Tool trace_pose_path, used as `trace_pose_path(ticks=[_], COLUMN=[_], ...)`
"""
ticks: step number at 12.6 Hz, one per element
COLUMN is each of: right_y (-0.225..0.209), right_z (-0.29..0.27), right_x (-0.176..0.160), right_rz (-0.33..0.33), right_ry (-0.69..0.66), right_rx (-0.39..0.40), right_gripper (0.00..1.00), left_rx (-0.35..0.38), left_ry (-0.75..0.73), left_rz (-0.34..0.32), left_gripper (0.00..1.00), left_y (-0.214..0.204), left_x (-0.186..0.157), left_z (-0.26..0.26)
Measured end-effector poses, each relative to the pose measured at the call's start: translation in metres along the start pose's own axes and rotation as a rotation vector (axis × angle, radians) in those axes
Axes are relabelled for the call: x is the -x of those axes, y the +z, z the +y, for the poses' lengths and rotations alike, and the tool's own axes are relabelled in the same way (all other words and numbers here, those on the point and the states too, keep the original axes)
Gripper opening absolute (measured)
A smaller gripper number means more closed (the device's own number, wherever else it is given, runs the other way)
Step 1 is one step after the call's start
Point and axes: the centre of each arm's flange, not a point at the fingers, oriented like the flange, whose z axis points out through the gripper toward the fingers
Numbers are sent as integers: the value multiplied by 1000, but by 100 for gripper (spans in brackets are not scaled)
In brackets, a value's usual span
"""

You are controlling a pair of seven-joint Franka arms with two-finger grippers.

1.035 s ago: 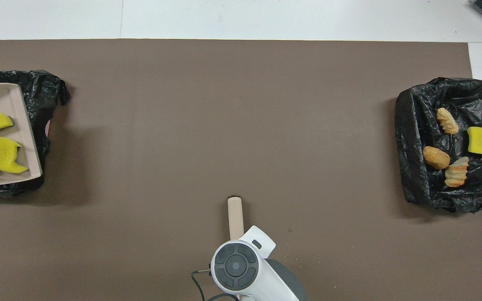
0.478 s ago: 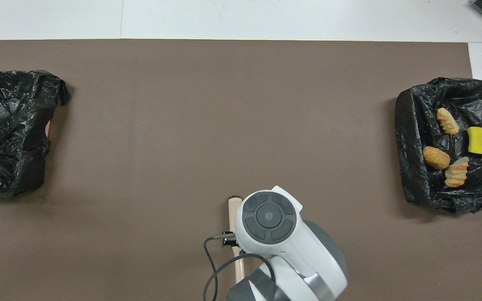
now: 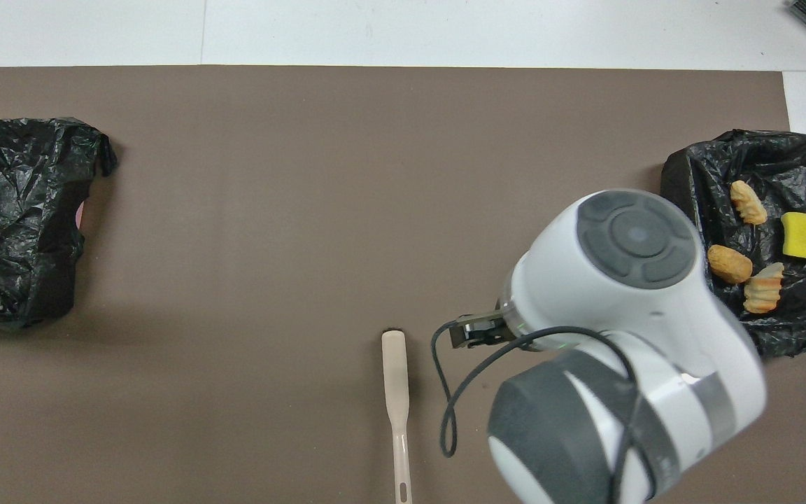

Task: Sweep and dump trash in bin

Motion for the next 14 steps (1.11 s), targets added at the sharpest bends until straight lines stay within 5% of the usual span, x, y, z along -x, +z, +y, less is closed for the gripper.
trace_pose_path(ticks=[7, 10, 12, 14], right_y=[-61, -74, -75, -84], right_z=[134, 188, 215, 232], right_x=[-21, -20, -18, -15], right_rz=[99, 122, 122, 134], right_ry=[-97, -45, 3, 34], right_rx=[43, 41, 37, 38], right_gripper=[100, 100, 100, 100], left_rx=[32, 47, 48, 70], left_ry=[66, 64, 48, -15], left_rz=[-283, -342, -310, -131], left_gripper=[32, 32, 32, 32], left_y=[-45, -66, -76, -82], left_x=[-12, -11, -21, -50], left_z=[-5, -7, -7, -5])
